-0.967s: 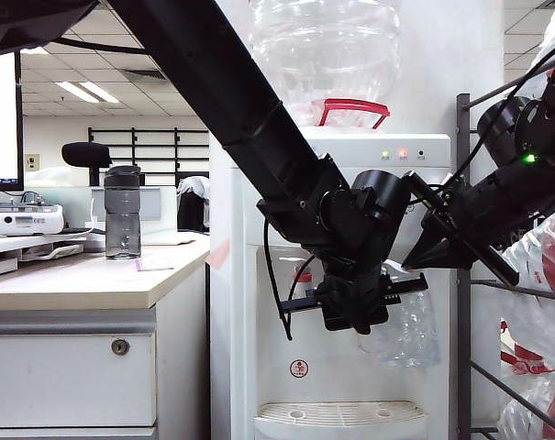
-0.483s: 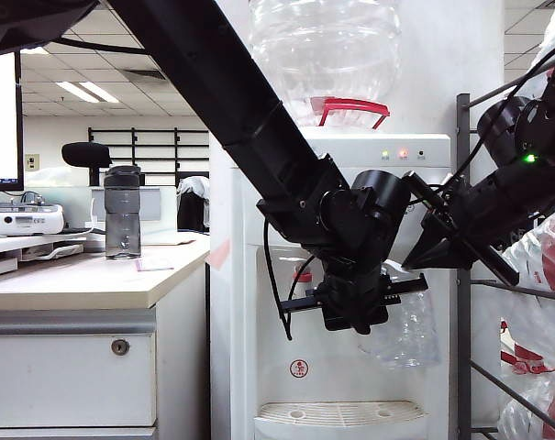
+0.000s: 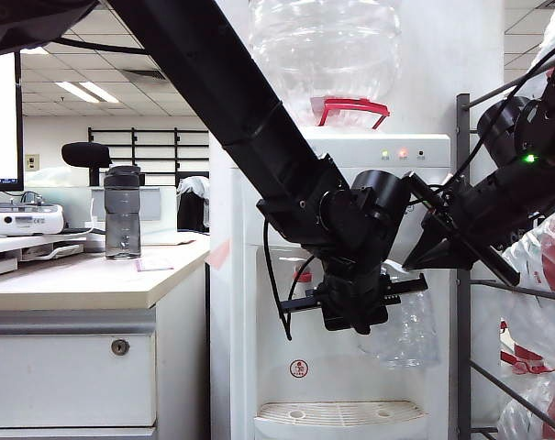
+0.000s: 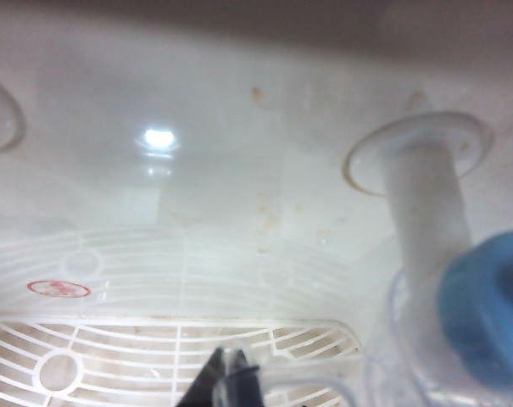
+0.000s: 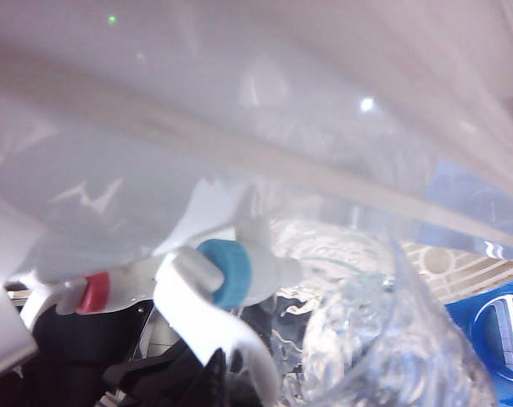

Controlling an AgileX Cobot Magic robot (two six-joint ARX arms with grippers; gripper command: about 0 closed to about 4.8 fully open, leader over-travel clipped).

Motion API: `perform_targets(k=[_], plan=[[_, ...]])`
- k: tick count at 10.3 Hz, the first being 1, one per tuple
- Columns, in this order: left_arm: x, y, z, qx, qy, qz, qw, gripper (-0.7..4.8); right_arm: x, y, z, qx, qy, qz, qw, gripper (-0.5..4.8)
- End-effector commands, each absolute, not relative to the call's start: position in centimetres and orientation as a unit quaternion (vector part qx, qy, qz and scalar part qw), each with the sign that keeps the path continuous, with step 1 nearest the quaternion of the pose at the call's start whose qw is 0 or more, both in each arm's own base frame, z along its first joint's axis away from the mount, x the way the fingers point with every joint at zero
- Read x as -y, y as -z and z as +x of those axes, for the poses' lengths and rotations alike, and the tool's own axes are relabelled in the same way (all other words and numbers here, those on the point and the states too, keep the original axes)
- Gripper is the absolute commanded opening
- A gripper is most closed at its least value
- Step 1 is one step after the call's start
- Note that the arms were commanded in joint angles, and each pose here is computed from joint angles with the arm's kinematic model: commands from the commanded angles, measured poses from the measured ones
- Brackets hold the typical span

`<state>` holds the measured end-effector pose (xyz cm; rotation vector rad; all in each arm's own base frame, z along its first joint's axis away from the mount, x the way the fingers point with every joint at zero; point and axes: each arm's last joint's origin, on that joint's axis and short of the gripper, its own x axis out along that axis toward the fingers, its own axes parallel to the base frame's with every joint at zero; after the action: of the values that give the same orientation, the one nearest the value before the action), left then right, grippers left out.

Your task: Pick up the plastic mug from the left desk, go to the cold water outlet of the water dispenser, press the vertical switch to get some water, then put the mug back on the desk.

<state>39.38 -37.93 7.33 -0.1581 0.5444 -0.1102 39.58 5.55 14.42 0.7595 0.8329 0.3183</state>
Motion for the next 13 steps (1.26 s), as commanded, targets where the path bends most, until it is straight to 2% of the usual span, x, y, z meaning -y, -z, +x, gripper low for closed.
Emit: perform_targets(k=[1, 13], plan=[[37.9, -8.4, 39.9, -0.254, 0.064, -0.092, 0.961, -0.07, -5.4, -14.3, 39.2, -0.406, -0.139, 0.356, 0.830, -0.05], [37.8, -8.2, 39.8, -0.264, 0.063, -0.084, 0.959, -0.07, -5.1, -21.0, 37.4, -0.352, -0.171, 0.340, 0.855, -0.05]])
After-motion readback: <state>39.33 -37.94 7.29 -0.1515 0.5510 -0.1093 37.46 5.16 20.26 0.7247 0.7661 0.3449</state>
